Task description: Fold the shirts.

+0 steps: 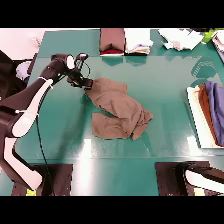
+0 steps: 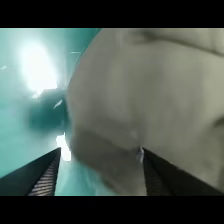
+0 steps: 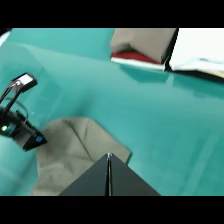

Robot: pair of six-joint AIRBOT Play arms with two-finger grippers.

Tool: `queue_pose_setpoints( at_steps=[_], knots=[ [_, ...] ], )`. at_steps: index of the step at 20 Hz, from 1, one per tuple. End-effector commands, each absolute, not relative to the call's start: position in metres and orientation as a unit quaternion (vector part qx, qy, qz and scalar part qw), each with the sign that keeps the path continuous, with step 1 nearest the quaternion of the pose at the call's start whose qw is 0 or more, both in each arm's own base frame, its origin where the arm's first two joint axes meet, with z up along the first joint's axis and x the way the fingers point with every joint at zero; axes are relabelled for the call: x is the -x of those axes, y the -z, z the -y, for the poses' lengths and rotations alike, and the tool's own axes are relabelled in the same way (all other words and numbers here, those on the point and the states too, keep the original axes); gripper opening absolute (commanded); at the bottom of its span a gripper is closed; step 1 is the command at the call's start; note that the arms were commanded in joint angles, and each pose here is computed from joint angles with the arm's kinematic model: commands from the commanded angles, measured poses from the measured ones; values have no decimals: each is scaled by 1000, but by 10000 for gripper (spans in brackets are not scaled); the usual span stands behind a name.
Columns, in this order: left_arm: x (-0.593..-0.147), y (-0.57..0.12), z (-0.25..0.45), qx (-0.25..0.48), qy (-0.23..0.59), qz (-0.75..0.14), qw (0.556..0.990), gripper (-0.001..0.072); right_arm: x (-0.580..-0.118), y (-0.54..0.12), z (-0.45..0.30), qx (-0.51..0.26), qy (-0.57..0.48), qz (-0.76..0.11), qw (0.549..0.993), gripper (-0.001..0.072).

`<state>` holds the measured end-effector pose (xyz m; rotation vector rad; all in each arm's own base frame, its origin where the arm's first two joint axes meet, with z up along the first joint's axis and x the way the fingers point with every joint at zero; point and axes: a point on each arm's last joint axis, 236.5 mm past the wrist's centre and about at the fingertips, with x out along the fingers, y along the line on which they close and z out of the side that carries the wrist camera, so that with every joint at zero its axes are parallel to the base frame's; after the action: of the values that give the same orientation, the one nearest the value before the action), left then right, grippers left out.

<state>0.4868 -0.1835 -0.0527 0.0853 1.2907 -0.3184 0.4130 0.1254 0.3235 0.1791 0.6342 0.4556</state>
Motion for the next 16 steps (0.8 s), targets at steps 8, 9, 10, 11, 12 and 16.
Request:
queue_pose_setpoints(
  at_steps=[8,9,10,11,12,16],
  knots=[
    [-514,20,169,-83,135,-561,812,29,-396,-183,-98,-83,-146,-529,832,18],
    [-517,10,169,-83,135,-552,819,29,-386,-155,-93,-85,-131,-564,811,18],
    [-518,0,169,-83,135,-544,824,30,-375,-125,-93,-92,-122,-595,789,18],
    [-518,-4,167,-88,135,-541,825,30,-367,-96,-93,-103,-111,-616,773,18],
    [-517,-6,167,-94,138,-541,824,29,-359,-69,-95,-107,-106,-632,760,20],
    [-510,-3,165,-99,139,-555,815,29,-310,19,-117,-130,-100,-699,696,501]
  ],
)
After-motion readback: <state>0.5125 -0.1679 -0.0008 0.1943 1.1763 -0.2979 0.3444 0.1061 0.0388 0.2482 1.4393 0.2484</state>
